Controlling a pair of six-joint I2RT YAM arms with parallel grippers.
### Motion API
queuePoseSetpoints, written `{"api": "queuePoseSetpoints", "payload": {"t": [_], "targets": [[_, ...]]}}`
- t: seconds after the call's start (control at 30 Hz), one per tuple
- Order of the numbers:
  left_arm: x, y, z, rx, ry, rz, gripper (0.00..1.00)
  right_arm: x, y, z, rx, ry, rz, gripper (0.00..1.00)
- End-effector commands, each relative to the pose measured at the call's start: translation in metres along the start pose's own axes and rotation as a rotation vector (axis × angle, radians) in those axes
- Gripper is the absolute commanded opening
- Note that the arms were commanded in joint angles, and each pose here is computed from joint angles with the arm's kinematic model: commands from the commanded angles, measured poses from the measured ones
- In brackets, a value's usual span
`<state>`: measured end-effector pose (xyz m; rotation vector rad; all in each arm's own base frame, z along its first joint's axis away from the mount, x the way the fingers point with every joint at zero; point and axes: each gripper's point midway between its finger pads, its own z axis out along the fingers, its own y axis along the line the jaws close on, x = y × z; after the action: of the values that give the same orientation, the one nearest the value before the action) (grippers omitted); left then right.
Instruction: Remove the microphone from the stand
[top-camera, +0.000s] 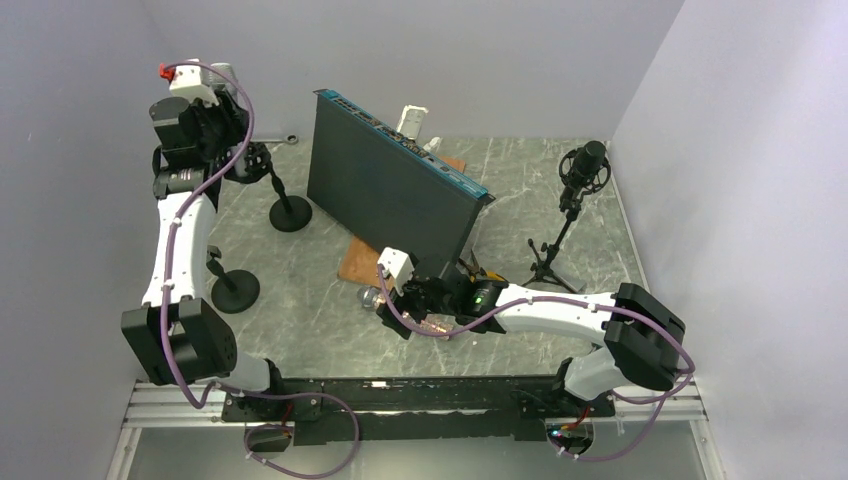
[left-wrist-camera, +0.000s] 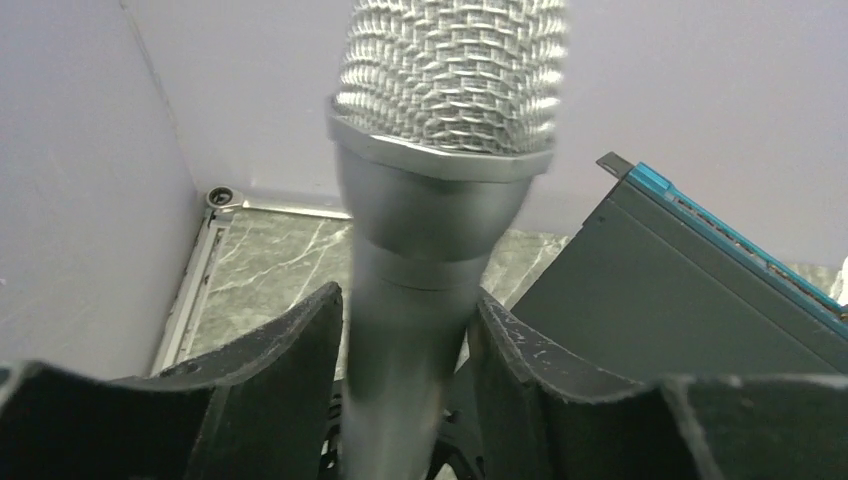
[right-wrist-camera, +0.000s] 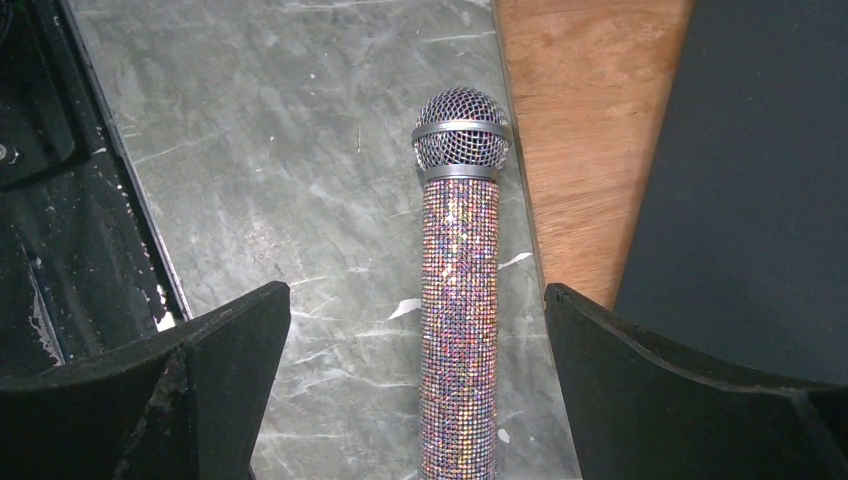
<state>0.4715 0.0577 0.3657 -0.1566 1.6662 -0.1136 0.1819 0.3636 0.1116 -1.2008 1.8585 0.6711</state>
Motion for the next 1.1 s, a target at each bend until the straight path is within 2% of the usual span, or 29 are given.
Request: {"api": "queuePoseSetpoints", "payload": {"t": [0.0,0.17,0.37,0.53,0.63,0.77,0.93,1.07], "targets": [[-0.035,-0.013,-0.007,0.065,-0.110,0.068,0.45,-0.024,0.002,-0.004,-0.014,-0.070,0.010,1.00],[-0.073,-0.027,-0.017,0.109,-0.171,0.122,0.27,-0.022,0.004,0.001,-0.030,-0.055,0.015,1.00],[-0.112,-0.038,-0.039,0.112,-0.264,0.187,0.16,-0.018,0.007,0.004,-0.045,-0.046,0.020,1.00],[-0.142,-0.047,-0.087,0.090,-0.337,0.186,0.06,-0.017,0.005,0.008,-0.036,-0.062,0.026,1.00],[-0.144,-0.059,-0.123,0.115,-0.366,0.098,0.00,-0.018,0.002,0.008,-0.018,-0.078,0.046,1.00],[-0.112,-0.074,-0.159,0.174,-0.291,-0.088,0.00,-0.029,-0.002,0.000,0.015,-0.123,0.073,1.00],[-0.031,-0.108,-0.187,0.339,-0.061,-0.234,0.00,-0.048,-0.010,-0.021,0.062,-0.205,0.096,1.00],[0.035,-0.120,-0.205,0.375,0.128,-0.319,0.00,-0.051,-0.017,-0.039,0.105,-0.250,0.119,1.00]]}}
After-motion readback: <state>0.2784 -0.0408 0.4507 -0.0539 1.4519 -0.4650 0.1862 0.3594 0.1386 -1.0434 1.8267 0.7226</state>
